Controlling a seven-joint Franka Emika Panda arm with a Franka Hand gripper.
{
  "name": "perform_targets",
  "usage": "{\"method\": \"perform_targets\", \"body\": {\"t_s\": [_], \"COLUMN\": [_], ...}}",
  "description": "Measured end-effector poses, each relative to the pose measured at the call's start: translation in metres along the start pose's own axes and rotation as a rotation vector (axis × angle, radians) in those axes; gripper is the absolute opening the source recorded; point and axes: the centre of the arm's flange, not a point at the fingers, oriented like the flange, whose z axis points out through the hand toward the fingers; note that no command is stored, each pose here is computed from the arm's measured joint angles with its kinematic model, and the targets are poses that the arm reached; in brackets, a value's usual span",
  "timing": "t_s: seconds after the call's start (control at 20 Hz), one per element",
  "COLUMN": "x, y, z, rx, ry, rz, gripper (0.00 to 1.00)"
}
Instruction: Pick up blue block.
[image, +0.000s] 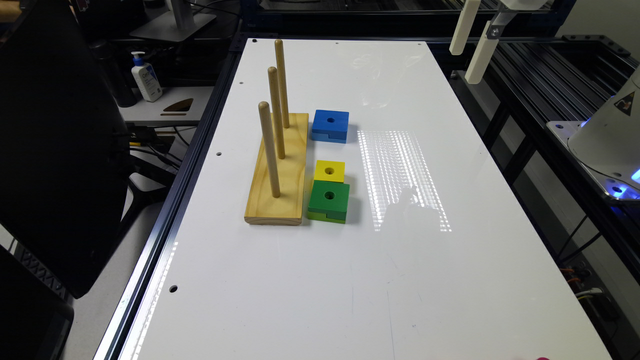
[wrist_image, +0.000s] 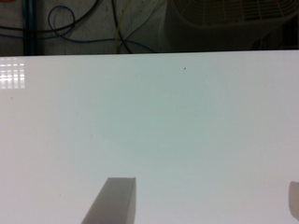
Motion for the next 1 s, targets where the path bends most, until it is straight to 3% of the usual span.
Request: {"method": "perform_targets", "body": {"t_s": [0.35,1.0], "x": [0.0069,0.0343], "y": [-0.002,-0.024], "z": [-0.005,-0.001], "rx": [0.0138,0.0156], "ry": [0.0155,0.0176], "rz": [0.0038,0.0052], "gripper": [1.0,1.0]}}
